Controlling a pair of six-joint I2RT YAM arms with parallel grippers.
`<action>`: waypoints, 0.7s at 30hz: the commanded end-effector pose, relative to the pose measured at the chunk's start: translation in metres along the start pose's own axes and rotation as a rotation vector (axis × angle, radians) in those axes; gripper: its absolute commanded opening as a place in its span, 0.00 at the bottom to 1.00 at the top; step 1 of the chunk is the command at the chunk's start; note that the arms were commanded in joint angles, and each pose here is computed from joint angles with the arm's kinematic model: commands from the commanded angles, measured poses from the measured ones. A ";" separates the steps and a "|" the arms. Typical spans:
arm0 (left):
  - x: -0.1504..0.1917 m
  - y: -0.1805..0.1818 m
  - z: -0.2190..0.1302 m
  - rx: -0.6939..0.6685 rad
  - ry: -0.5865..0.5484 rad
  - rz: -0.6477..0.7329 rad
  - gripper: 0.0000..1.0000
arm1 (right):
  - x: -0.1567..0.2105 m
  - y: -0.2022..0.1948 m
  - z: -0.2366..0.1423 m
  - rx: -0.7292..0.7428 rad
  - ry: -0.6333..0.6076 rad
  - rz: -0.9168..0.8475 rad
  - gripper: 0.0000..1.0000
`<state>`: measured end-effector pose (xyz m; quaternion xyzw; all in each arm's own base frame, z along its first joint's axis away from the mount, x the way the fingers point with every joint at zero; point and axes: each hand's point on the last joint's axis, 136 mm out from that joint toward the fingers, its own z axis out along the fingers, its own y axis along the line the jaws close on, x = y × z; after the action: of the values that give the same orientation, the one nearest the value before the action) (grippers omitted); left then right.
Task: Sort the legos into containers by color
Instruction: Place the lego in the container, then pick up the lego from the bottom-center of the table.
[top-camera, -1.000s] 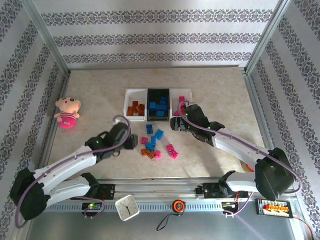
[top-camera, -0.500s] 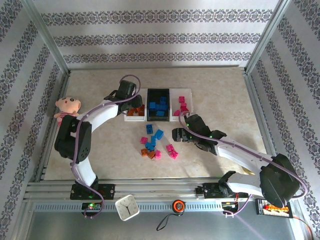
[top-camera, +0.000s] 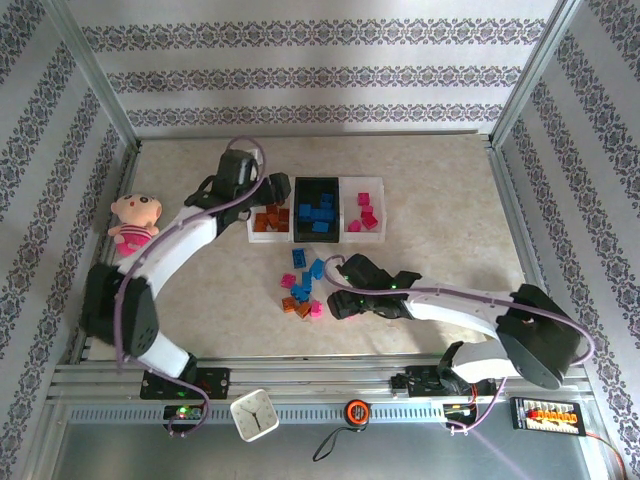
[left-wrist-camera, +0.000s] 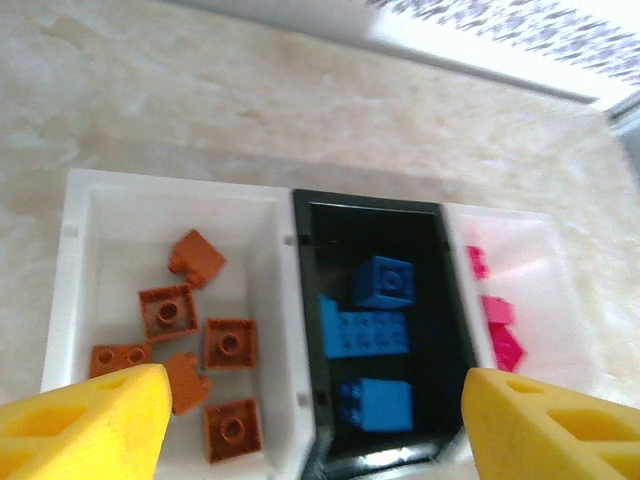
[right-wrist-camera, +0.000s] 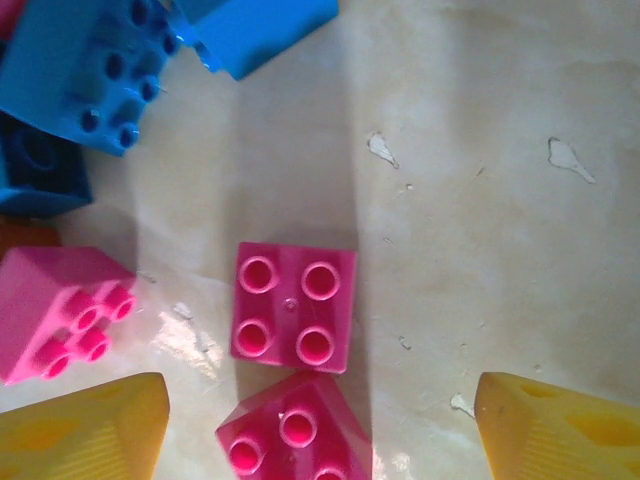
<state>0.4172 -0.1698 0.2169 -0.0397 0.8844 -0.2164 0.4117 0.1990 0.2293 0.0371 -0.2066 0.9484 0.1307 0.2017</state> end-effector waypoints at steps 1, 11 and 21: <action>0.038 -0.006 -0.024 0.070 0.026 -0.025 0.76 | -0.020 0.005 0.005 0.024 -0.024 -0.038 0.77; 0.121 0.026 -0.086 0.113 0.032 -0.135 0.78 | -0.025 0.013 0.031 0.018 0.022 -0.055 0.42; 0.170 0.045 -0.098 0.140 0.067 -0.206 0.82 | -0.116 -0.021 -0.039 0.021 -0.242 0.059 0.25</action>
<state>0.2486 -0.1340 0.1448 -0.0837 0.8691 -0.3036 0.3813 0.2569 0.2476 0.0753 -0.1947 0.9362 0.1382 0.2579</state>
